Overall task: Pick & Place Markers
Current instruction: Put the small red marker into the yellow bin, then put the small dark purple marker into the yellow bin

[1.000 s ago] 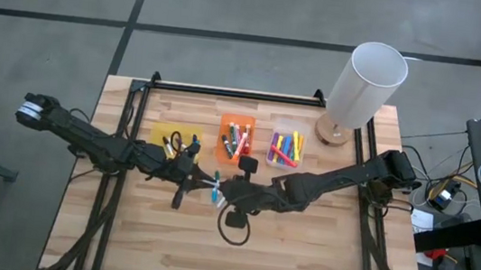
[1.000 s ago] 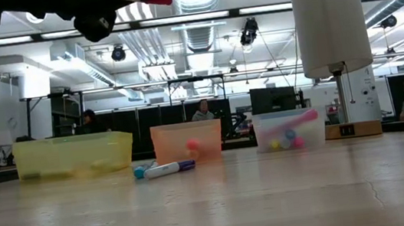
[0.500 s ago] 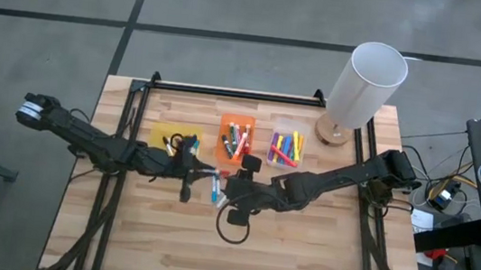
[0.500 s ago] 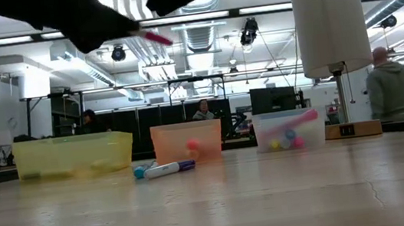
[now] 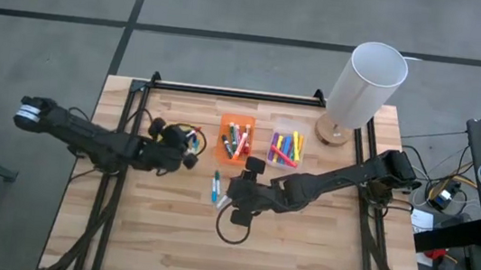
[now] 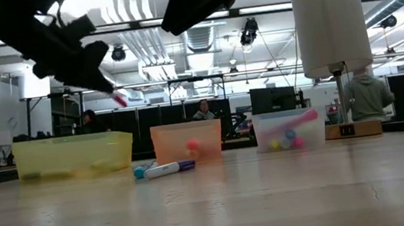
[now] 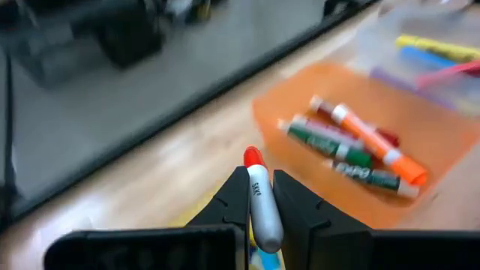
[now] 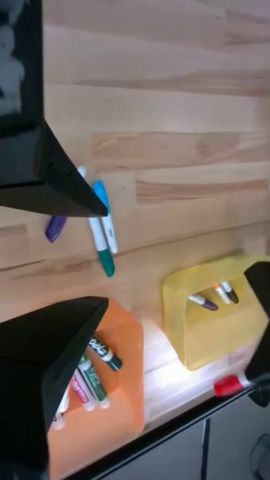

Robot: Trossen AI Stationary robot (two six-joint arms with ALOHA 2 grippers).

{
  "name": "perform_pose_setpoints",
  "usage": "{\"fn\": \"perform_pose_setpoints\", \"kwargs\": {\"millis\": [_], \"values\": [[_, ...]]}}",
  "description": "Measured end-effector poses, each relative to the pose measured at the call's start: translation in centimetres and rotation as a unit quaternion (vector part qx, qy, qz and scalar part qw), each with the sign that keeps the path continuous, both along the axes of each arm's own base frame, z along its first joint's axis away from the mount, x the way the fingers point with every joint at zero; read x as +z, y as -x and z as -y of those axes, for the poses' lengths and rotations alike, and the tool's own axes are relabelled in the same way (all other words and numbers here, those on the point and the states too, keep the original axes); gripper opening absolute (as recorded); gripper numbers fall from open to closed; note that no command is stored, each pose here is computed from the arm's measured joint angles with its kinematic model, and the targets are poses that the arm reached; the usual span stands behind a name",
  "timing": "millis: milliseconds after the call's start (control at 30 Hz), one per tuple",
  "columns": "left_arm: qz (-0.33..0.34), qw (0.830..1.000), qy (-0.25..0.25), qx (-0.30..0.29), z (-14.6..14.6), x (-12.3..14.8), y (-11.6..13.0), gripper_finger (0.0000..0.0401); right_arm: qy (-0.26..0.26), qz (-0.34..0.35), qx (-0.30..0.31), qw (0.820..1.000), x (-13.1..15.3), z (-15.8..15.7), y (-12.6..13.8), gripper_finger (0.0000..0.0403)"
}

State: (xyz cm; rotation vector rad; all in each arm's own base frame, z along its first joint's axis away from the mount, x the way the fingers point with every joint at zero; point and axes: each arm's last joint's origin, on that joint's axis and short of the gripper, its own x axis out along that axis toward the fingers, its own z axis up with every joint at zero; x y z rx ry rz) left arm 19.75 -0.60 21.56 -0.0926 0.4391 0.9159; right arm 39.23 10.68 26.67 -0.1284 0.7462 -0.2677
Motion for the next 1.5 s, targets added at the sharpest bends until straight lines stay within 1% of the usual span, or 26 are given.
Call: {"fn": "perform_pose_setpoints", "kwargs": {"millis": [133,233,300,400,533,667,933,1100,1167,1333,1400,1500], "values": [[0.0,0.996,0.081,0.029,-1.1,-0.6,0.5,0.0034,0.0,0.001,0.0,1.0,0.0,0.0,0.0,0.0178],[-0.016,0.991,0.119,0.054,-1.8,-1.4,1.1,0.0035,0.0,0.001,0.001,1.0,0.0,0.0,0.0,0.0178],[-0.026,0.988,0.135,0.07,-2.1,-1.6,1.4,0.0035,-0.001,0.002,0.001,1.0,0.0,0.0,0.0,0.0178],[-0.017,0.984,0.151,0.088,-2.5,-1.7,1.6,0.0035,-0.001,0.001,0.001,1.0,0.0,0.0,0.0,0.0178],[-0.004,0.981,0.171,0.094,-2.4,-1.8,1.5,0.0035,-0.003,0.002,-0.001,1.0,0.0,0.0,0.0,0.0178],[-0.003,0.98,0.173,0.095,-2.4,-1.8,1.5,0.0049,-0.004,-0.001,-0.001,1.0,-0.2,0.0,0.0,0.0178],[-0.004,0.982,0.167,0.093,-2.4,-1.8,1.5,0.0111,-0.006,-0.007,-0.006,1.0,-0.9,0.0,0.2,0.0178],[0.007,0.985,0.148,0.086,-2.5,-0.9,1.0,0.0121,-0.003,-0.006,-0.003,1.0,-2.2,0.1,0.3,0.0178],[0.015,0.988,0.138,0.069,-2.5,-0.4,0.6,0.0121,0.012,-0.014,0.019,1.0,-2.8,0.2,0.3,0.0178],[0.034,0.993,0.114,0.013,-1.9,0.4,-0.4,0.0121,0.049,-0.04,0.113,0.992,-4.5,0.4,0.5,0.0173],[0.04,0.993,0.114,-0.01,-1.6,0.7,-0.7,0.0122,0.047,-0.035,0.142,0.988,-5.0,0.6,0.4,0.0169],[0.054,0.992,0.11,-0.04,-1.2,1.0,-1.1,0.0122,0.033,-0.022,0.166,0.985,-5.6,1.3,0.2,0.0165]]}}
